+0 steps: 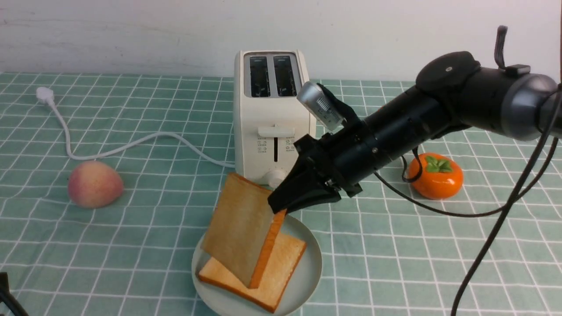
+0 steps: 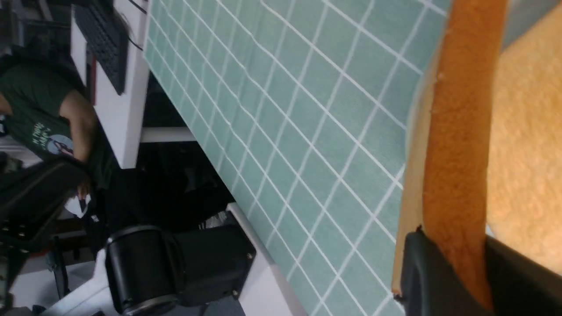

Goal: Take toasted bread from bread machine on blue coffee table place on plate.
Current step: 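Place the held slice of bread on top of the slice on the plate with the right gripper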

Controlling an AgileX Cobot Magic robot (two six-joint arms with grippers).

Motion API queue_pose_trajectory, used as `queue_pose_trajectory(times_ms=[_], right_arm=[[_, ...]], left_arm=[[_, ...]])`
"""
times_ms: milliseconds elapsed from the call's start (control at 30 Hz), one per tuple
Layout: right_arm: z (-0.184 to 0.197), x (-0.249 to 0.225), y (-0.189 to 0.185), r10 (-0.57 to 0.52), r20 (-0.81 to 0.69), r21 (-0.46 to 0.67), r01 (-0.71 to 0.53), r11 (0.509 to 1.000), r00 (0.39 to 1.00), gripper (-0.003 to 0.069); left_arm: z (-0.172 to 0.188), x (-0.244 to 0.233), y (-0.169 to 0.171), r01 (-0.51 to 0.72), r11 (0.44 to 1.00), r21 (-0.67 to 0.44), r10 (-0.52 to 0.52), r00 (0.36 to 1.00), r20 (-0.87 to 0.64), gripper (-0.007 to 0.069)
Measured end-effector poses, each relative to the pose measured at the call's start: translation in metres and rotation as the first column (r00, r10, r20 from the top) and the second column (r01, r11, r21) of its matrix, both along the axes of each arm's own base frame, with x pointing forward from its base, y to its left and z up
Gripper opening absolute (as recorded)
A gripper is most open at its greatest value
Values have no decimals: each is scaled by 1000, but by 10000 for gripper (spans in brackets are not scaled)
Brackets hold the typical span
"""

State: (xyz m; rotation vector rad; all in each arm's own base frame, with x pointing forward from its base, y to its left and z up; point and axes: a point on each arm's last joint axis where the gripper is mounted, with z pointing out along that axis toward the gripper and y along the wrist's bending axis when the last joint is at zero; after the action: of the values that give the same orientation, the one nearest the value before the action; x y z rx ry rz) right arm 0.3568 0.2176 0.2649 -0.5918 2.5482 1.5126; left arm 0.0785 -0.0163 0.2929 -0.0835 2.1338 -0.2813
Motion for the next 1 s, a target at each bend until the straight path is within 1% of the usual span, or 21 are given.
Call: queue_pose_trajectory(times_ms=[67, 133, 233, 267, 300, 367, 433, 500, 567, 600, 733, 767, 800, 867, 967, 1000], right_arm=[[7, 0, 1, -4, 14, 22, 3, 1000, 1000, 93], [9, 0, 1, -2, 23, 20, 1, 1000, 1000, 97], [2, 0, -2, 24, 43, -48, -22, 999, 999, 115], [1, 0, -2, 26, 44, -53, -23, 998, 999, 116], [-5, 1, -2, 35, 38, -85, -32, 996, 999, 133], [-9, 1, -1, 41, 29, -101, -38, 994, 999, 148], [-17, 0, 5, 49, 6, -116, -48, 992, 999, 189], [-20, -3, 9, 61, -4, -122, -61, 991, 998, 245], [-21, -4, 11, 68, -6, -125, -68, 990, 998, 272], [-22, -4, 11, 69, -10, -134, -70, 989, 998, 309], [-25, -2, 6, 60, -14, -189, -61, 980, 998, 417], [-25, -2, 5, 59, -14, -192, -60, 980, 998, 417], [-21, 3, 1, 42, -4, -229, -42, 973, 999, 454], [-13, 8, -6, 32, 40, -287, -20, 958, 999, 482], [3, 13, -14, 27, 116, -371, 18, 929, 993, 496], [14, 13, -20, 22, 161, -423, 49, 905, 987, 495]], left_arm=[[0, 0, 0, 0, 1000, 0, 0, 1000, 0, -14], [0, 0, 0, 0, 1000, 0, 0, 1000, -1, -14], [0, 0, 0, 0, 1000, 1, 0, 1000, -2, -14], [0, 0, 0, 0, 1000, 1, 0, 1000, -2, -14], [0, 0, 0, -1, 1000, 1, 1, 1000, -3, -14], [0, 0, 0, -1, 1000, 1, 1, 1000, -3, -14], [0, 0, 0, -1, 1000, 1, 1, 1000, -4, -14], [0, 0, 0, -1, 1000, 1, 1, 1000, -4, -14], [0, 0, 0, -1, 1000, 2, 1, 1000, -5, -14], [0, 0, 0, -1, 1000, 2, 1, 1000, -6, -14], [-2, -1, 1, -4, 1000, 7, 4, 1000, -20, -14], [-2, -1, 1, -5, 1000, 7, 5, 1000, -22, -14], [-2, -1, 1, -6, 1000, 10, 6, 1000, -28, -14], [-3, -1, 1, -7, 1000, 11, 7, 999, -32, -14], [-3, -2, 1, -8, 1000, 12, 8, 999, -37, -14], [-3, -2, 1, -8, 1000, 14, 9, 999, -41, -14]])
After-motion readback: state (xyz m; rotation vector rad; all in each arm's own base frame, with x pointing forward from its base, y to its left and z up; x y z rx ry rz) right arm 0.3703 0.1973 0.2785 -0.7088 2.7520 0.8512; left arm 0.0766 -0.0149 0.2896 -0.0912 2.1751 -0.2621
